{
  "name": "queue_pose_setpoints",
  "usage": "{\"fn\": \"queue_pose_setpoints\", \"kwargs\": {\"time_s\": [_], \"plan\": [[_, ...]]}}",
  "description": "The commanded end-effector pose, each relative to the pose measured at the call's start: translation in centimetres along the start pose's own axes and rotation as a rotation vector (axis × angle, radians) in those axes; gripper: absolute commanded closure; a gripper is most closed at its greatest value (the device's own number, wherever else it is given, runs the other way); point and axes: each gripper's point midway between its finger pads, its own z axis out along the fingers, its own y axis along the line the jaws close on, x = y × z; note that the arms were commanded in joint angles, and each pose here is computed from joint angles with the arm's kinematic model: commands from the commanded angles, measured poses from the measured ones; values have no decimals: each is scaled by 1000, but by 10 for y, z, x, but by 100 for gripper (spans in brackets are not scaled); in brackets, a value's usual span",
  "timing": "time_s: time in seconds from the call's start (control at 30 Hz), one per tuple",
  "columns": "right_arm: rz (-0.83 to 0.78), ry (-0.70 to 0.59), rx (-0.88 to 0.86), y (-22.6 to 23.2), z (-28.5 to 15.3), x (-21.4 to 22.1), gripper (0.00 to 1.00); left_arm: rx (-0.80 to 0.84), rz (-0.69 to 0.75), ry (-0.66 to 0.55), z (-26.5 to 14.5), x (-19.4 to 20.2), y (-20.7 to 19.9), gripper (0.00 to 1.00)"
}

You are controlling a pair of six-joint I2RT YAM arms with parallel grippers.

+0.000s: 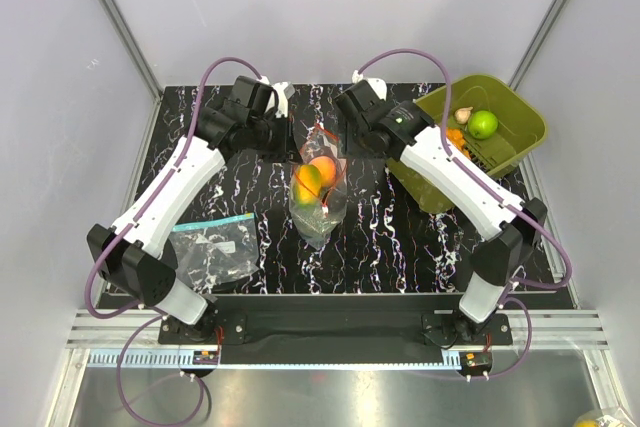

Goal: Place the food in the zip-top bag and seal the zipper
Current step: Adjust the zipper food storage bag at the center of the board.

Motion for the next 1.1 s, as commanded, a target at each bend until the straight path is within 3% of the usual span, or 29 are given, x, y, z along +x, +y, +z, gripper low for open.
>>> {"fn": "queue_pose_setpoints", "kwargs": {"time_s": [0.0, 0.13, 0.23, 0.27, 0.57, 0.7, 0.87, 0.97, 1.07], "plan": [[-25, 28, -32, 5, 4, 5, 36, 17, 31, -79, -16, -15, -7, 100], [-14, 48, -93, 18, 6, 11, 48, 15, 35, -85, -17, -18, -7, 100], [4, 59, -124, 24, 4, 10, 79, 24, 46, -79, -15, -19, -9, 100], [14, 64, -124, 24, 0, 11, 100, 31, 48, -78, -13, -22, -11, 100], [80, 46, -192, 19, -46, 26, 100, 238, 180, -29, 14, -46, -84, 100], [77, 44, -289, 33, -66, 33, 91, 347, 220, 6, 22, -46, -111, 100], [42, -11, -343, 43, -83, 21, 95, 463, 217, 87, 29, -22, -121, 100], [53, 6, -288, 38, -72, 25, 96, 498, 228, 126, 31, -6, -123, 99], [56, 59, -225, 33, -55, 40, 100, 500, 226, 159, 36, 4, -119, 91]]}}
